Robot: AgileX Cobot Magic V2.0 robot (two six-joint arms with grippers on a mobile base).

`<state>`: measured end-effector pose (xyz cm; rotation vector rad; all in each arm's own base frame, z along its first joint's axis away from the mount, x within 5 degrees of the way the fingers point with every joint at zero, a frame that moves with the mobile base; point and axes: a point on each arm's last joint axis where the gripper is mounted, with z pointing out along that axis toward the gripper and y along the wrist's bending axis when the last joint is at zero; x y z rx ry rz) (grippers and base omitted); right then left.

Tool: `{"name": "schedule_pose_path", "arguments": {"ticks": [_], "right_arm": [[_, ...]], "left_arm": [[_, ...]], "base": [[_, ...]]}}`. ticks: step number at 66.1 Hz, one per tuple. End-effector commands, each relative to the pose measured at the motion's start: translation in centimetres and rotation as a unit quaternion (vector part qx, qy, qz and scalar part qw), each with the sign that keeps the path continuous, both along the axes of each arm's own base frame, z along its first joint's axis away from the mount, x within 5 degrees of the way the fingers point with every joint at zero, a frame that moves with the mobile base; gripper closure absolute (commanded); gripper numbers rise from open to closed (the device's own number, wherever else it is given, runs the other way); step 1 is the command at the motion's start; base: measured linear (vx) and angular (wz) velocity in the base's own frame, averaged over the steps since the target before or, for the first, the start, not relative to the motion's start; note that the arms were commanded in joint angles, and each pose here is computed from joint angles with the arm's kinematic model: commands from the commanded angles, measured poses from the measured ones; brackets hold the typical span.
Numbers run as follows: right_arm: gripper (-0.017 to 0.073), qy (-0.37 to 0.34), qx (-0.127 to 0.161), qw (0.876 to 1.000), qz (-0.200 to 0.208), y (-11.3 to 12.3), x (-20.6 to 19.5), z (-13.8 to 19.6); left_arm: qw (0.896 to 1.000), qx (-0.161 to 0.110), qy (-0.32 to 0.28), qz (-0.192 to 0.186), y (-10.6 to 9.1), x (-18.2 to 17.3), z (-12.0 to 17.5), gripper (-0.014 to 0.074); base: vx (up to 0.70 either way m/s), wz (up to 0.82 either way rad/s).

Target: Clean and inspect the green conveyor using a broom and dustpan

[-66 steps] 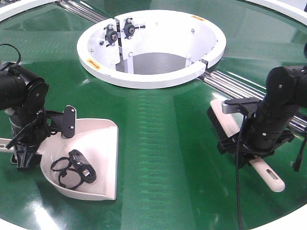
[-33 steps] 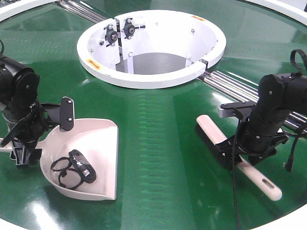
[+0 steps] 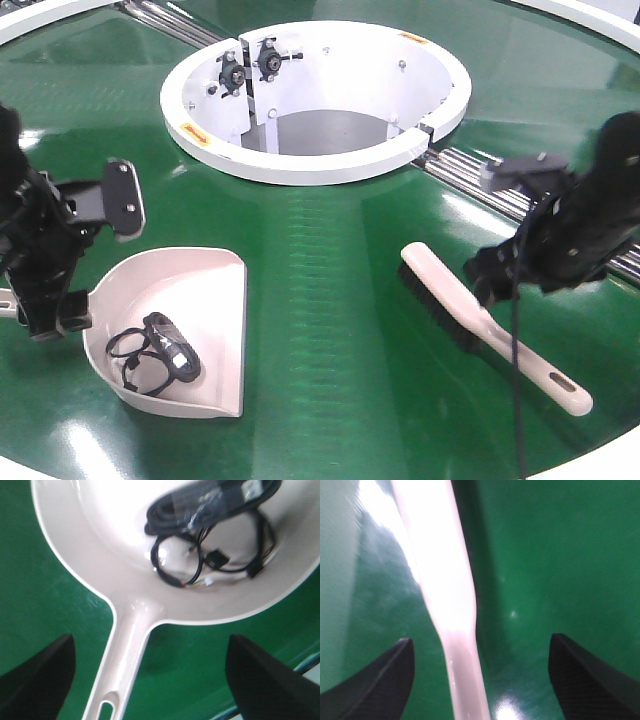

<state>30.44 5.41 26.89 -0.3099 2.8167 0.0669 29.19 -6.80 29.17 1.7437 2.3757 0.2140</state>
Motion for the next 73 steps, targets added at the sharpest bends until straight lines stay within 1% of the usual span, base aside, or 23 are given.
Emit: {"name": "schedule_pose_path", "arguments": {"ticks": [1, 6, 11, 16, 20, 25, 26, 35, 41, 46, 50, 54, 55, 56, 57, 59, 63, 64, 65, 66, 68, 72, 73], "right_arm": [[0.0020, -0.097, 0.010, 0.995, 0.002, -0.4, -1.1, 4.3], [0.0020, -0.135, 0.016, 0.991, 0.002, -0.5, -2.1, 6.1], [0.0020, -0.168, 0.020, 0.986, 0.002, -0.7, -3.2, 7.7], [0.0020, -0.204, 0.014, 0.979, 0.005, -1.1, -4.4, 9.4], [0.0020, -0.236, 0.011, 0.972, 0.006, -1.4, -5.4, 10.6], [0.0020, -0.283, 0.007, 0.959, 0.006, -1.8, -6.8, 12.4], [0.0020, -0.287, 0.007, 0.958, 0.006, -1.8, -7.0, 12.5], [0.0020, -0.361, 0.018, 0.933, 0.004, -2.3, -9.8, 15.3], [0.0020, -0.391, 0.030, 0.920, 0.002, -2.5, -11.6, 16.5], [0.0020, -0.423, 0.036, 0.905, 0.002, -2.7, -13.3, 16.4], [0.0020, -0.445, 0.039, 0.895, 0.002, -2.9, -14.6, 15.6], [0.0020, -0.465, 0.042, 0.884, 0.002, -3.1, -15.8, 14.3], [0.0020, -0.465, 0.042, 0.884, 0.002, -3.2, -16.0, 13.6], [0.0020, -0.476, 0.044, 0.878, 0.002, -3.2, -16.5, 13.4], [0.0020, -0.476, 0.044, 0.878, 0.003, -3.3, -16.7, 12.8], [0.0020, -0.488, 0.046, 0.872, 0.003, -3.4, -17.3, 11.9], [0.0020, -0.518, 0.051, 0.854, 0.003, -3.5, -18.6, 10.6], [0.0020, -0.524, 0.052, 0.850, 0.003, -3.6, -18.8, 10.3], [0.0020, -0.532, 0.054, 0.845, 0.003, -3.6, -19.1, 9.9], [0.0022, -0.538, 0.056, 0.841, 0.002, -3.7, -19.4, 9.6], [0.0025, -0.551, 0.060, 0.832, 0.001, -3.7, -20.0, 8.7], [0.0035, -0.574, 0.066, 0.816, 0.000, -3.9, -21.3, 7.5], [0.0038, -0.578, 0.066, 0.813, 0.001, -4.0, -21.5, 7.3]], "left_arm": [[0.996, -0.066, -0.051, 0.008, -0.8, -1.0, 2.8, 0.0029], [0.993, -0.099, -0.062, 0.013, -1.2, -1.1, 3.3, 0.0029], [0.989, -0.133, -0.052, 0.023, -1.7, -1.5, 3.5, 0.0029], [0.984, -0.167, -0.042, 0.045, -2.1, -2.0, 3.9, 0.0029], [0.976, -0.198, -0.060, 0.072, -2.3, -2.2, 4.8, 0.0034], [0.959, -0.237, -0.113, 0.112, -2.1, -2.7, 6.6, 0.0048], [0.956, -0.240, -0.122, 0.114, -2.0, -2.9, 7.0, 0.0049], [0.922, -0.299, -0.190, 0.159, -1.2, -5.7, 10.7, 0.0082], [0.904, -0.326, -0.213, 0.176, -0.7, -7.9, 12.4, 0.0097], [0.890, -0.344, -0.240, 0.177, -0.1, -10.1, 13.4, 0.0101], [0.882, -0.353, -0.259, 0.173, 0.4, -11.6, 13.6, 0.0101], [0.870, -0.366, -0.281, 0.174, 0.8, -13.0, 13.6, 0.0101], [0.865, -0.371, -0.288, 0.176, 0.9, -13.5, 13.7, 0.0101], [0.860, -0.377, -0.291, 0.181, 1.0, -13.7, 13.5, 0.0101], [0.853, -0.385, -0.303, 0.182, 1.2, -14.2, 13.6, 0.0101], [0.841, -0.398, -0.316, 0.189, 1.5, -15.0, 13.4, 0.0101], [0.818, -0.422, -0.334, 0.203, 1.9, -16.2, 12.6, 0.0101], [0.817, -0.423, -0.334, 0.206, 2.0, -16.4, 12.0, 0.0101], [0.810, -0.428, -0.345, 0.205, 2.1, -16.9, 11.9, 0.0101], [0.810, -0.427, -0.345, 0.207, 2.2, -17.0, 11.2, 0.0101], [0.800, -0.433, -0.360, 0.206, 2.5, -17.8, 10.4, 0.0102], [0.786, -0.441, -0.380, 0.208, 3.0, -18.9, 8.4, 0.0102], [0.785, -0.442, -0.381, 0.210, 3.1, -19.1, 7.6, 0.0102]], "base": [[0.00, 0.00], [0.00, 0.00], [0.00, 0.00], [0.00, 0.00], [0.00, 0.00], [0.00, 0.00], [0.00, 0.00], [0.00, 0.00], [0.00, 0.00], [0.00, 0.00], [0.00, 0.00], [0.00, 0.00], [0.00, 0.00], [0.00, 0.00], [0.00, 0.00], [0.00, 0.00], [0.00, 0.00], [0.00, 0.00], [0.00, 0.00], [0.00, 0.00], [0.00, 0.00], [0.00, 0.00], [0.00, 0.00]]}}
